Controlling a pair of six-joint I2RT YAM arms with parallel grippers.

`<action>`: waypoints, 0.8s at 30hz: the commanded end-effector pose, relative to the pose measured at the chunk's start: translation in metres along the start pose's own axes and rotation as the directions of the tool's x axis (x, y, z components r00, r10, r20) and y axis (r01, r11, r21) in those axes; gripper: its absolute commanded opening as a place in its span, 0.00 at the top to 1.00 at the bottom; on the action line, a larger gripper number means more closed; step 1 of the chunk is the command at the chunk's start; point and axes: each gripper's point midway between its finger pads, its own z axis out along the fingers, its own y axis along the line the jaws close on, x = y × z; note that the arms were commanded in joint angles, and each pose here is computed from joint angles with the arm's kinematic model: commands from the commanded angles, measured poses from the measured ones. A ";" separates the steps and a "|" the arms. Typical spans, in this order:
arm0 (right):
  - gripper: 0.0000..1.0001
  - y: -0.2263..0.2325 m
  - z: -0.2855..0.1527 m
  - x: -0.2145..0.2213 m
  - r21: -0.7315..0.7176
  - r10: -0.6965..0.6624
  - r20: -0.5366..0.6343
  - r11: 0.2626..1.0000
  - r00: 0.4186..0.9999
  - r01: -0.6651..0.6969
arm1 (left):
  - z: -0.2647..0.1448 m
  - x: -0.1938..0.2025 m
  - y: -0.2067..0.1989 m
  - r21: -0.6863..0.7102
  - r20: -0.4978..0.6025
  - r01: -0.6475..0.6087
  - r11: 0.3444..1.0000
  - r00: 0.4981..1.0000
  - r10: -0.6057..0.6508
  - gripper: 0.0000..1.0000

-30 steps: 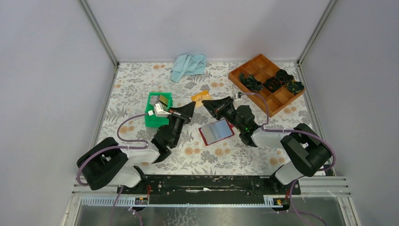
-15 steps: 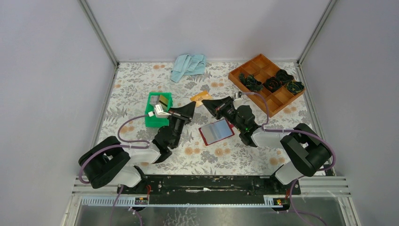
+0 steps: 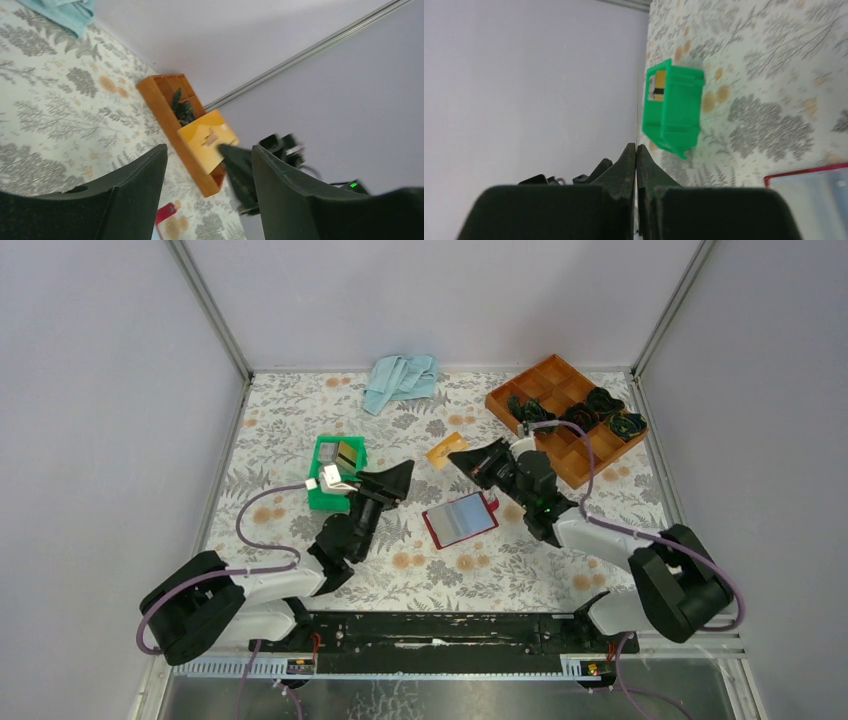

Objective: Put the credit cards into the card holder
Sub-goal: Pick up the credit card from the storage box.

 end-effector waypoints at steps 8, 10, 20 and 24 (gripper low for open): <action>1.00 -0.012 -0.027 -0.035 0.170 -0.491 -0.282 0.820 0.825 0.546 | -0.024 0.064 0.052 -0.142 -0.348 -0.233 0.962 0.921 0.172 0.36; 1.00 -0.021 -0.035 -0.032 0.178 -0.509 -0.345 0.790 0.789 0.587 | -0.031 0.077 0.060 -0.155 -0.422 -0.262 0.953 0.889 0.176 0.38; 1.00 -0.062 -0.075 -0.012 0.199 -0.488 -0.532 0.722 0.692 0.663 | -0.063 0.137 0.081 -0.199 -0.652 -0.284 0.938 0.753 0.090 0.41; 1.00 -0.073 -0.084 -0.007 0.203 -0.478 -0.558 0.714 0.678 0.670 | -0.074 0.155 0.081 -0.194 -0.688 -0.286 0.938 0.721 0.077 0.42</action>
